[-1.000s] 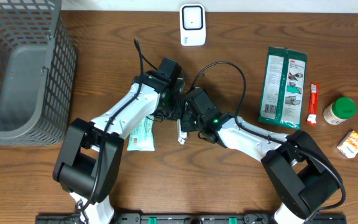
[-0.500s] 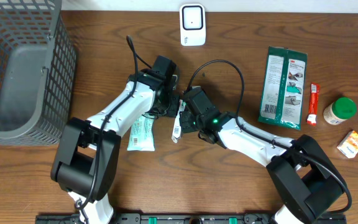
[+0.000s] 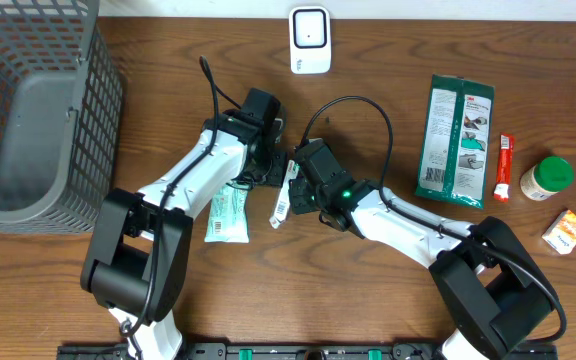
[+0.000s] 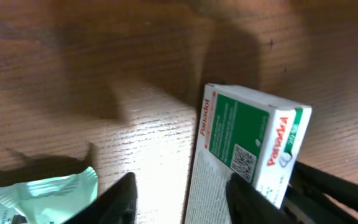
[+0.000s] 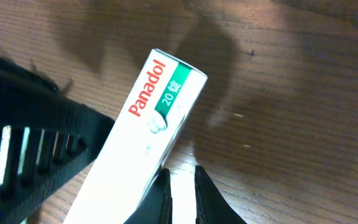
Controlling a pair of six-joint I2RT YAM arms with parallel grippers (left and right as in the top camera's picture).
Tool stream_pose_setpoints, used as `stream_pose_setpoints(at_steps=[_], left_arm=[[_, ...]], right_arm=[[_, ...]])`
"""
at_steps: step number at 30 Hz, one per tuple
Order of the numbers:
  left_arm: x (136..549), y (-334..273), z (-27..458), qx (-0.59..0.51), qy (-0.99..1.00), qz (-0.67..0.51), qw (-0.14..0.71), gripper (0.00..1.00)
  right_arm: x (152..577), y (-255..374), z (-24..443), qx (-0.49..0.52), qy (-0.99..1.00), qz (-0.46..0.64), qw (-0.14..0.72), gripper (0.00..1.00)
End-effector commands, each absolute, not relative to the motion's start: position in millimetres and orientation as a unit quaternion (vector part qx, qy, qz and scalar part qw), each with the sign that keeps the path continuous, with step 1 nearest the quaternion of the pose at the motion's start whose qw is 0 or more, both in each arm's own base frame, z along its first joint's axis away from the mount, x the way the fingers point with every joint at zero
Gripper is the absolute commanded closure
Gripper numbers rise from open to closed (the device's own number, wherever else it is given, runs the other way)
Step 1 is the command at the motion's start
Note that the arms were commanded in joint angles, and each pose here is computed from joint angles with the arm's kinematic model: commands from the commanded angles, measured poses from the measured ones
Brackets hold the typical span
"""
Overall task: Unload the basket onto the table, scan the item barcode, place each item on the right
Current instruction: 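Release the box with the left gripper and retract left arm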
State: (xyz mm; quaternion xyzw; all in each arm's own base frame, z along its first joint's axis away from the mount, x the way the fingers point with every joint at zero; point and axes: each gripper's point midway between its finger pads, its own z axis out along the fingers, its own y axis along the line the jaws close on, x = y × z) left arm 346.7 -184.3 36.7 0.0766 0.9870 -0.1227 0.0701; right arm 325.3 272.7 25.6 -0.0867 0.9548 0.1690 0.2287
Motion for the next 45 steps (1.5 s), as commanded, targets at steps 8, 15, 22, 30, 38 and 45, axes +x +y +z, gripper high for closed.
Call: stream_pose_setpoints(at_steps=[8, 15, 22, 30, 38, 45], left_arm=[[366.6, -171.2, 47.1, 0.056, 0.986, -0.130, 0.091, 0.50], [374.7, -157.6, 47.9, 0.037, 0.986, -0.129, 0.098, 0.46], [392.5, -124.8, 79.4, -0.003, 0.980, -0.134, 0.143, 0.39], [401.1, -32.7, 158.4, -0.155, 0.952, -0.084, 0.250, 0.30], [380.7, 23.0, 188.1, -0.244, 0.929, -0.070, 0.270, 0.24], [374.5, 27.9, 183.4, -0.251, 0.931, -0.064, 0.256, 0.23]], right_arm=[[333.4, 278.3, 44.5, -0.084, 0.948, 0.187, 0.245, 0.92], [333.1, 277.9, 44.1, -0.081, 0.948, 0.187, 0.243, 0.94], [333.3, 277.8, 44.2, -0.080, 0.948, 0.187, 0.243, 0.94], [332.1, 277.0, 43.2, -0.079, 0.949, 0.186, 0.240, 0.95], [326.3, 280.0, 42.9, -0.070, 0.950, 0.224, 0.207, 0.98], [328.4, 279.6, 45.1, -0.067, 0.947, 0.241, 0.200, 0.99]])
